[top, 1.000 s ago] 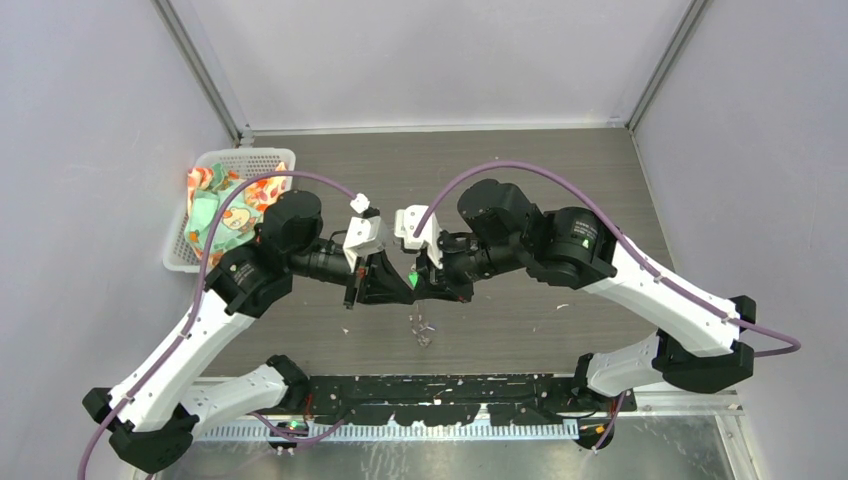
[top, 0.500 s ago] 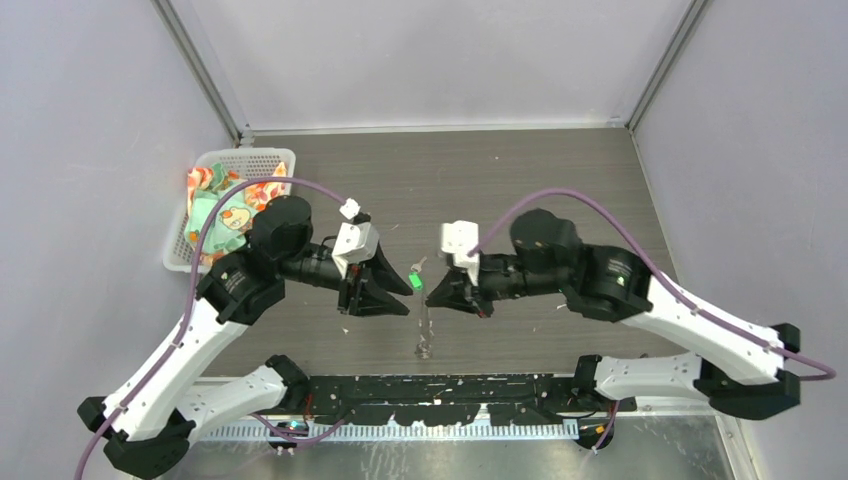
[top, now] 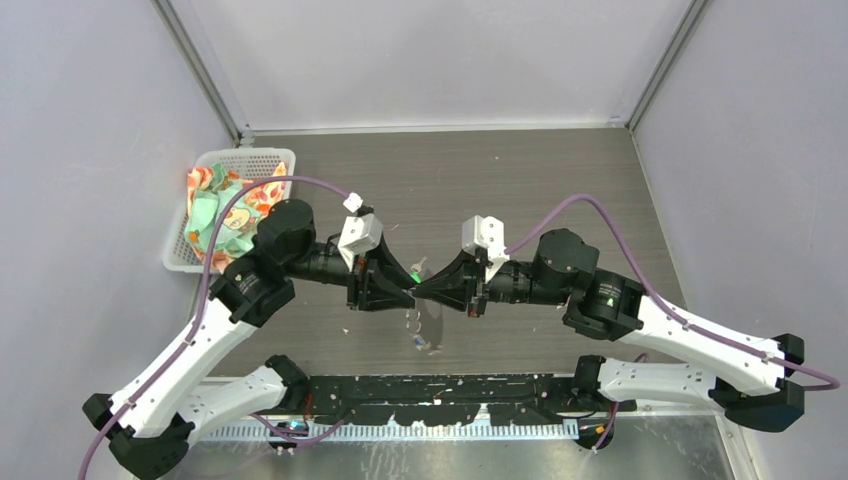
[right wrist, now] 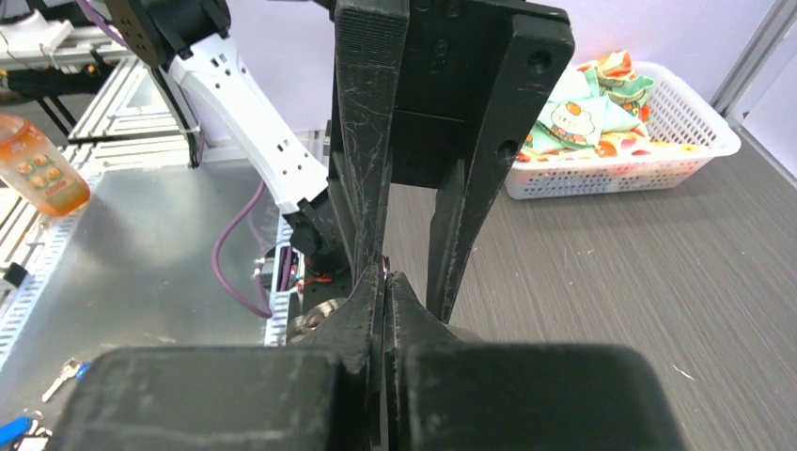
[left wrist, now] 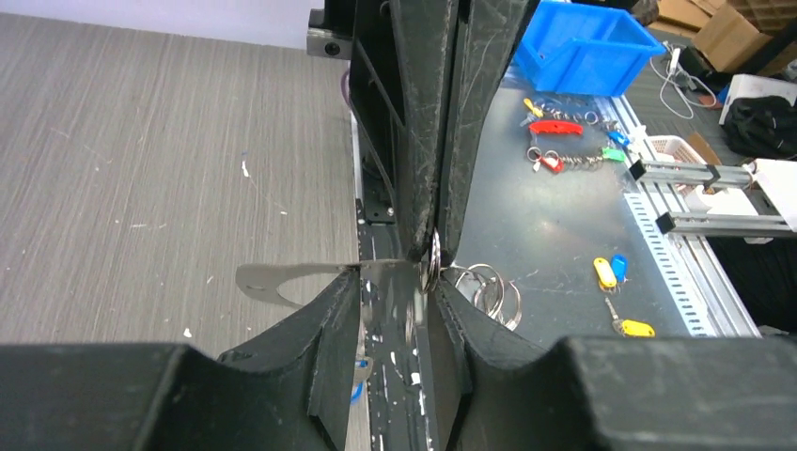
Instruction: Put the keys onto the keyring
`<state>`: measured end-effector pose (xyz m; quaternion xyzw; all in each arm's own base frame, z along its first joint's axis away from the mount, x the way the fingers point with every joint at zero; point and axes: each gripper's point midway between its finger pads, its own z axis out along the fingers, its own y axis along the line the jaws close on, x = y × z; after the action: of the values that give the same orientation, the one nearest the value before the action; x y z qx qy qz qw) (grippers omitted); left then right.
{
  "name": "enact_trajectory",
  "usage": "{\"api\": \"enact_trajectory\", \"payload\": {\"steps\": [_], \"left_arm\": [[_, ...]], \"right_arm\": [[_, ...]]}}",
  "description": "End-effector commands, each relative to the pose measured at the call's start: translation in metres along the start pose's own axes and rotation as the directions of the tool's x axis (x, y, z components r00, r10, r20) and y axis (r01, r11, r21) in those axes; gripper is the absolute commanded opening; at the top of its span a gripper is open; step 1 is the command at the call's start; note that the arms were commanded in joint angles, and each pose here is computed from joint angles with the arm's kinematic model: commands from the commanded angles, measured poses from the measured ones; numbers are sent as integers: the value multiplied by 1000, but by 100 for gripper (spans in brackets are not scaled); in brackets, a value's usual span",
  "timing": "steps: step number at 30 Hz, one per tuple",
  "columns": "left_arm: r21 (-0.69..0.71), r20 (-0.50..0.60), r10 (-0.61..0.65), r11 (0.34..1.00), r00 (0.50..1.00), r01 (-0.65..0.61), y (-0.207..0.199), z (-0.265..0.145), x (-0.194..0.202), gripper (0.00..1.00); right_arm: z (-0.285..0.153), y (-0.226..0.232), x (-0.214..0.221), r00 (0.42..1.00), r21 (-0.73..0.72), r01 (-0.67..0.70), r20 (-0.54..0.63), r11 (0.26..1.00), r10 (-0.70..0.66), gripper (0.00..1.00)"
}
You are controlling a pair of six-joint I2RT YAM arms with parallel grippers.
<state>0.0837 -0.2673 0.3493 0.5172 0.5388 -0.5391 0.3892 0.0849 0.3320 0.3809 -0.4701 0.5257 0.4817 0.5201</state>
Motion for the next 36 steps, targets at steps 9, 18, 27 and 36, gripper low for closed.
{"api": "enact_trajectory", "payload": {"steps": [9, 18, 27, 36], "left_arm": [[-4, 131, 69, 998, 989, -69, -14, -6, -41, 23], [-40, 143, 121, 992, 982, -116, -14, -11, -44, 11], [-49, 121, 186, 982, 975, -182, -16, -15, -37, 0], [-23, -14, 412, 911, 911, -412, -10, -22, -6, 0]], "right_arm": [[7, -7, -43, 956, 29, -47, 292, 998, 36, 1], [7, -4, -28, 962, 11, -83, 264, 997, 77, 1], [2, 9, -22, 978, -44, -95, 180, 995, 101, 9], [-17, 19, -20, 998, -64, -42, 39, 997, 44, 57]]}}
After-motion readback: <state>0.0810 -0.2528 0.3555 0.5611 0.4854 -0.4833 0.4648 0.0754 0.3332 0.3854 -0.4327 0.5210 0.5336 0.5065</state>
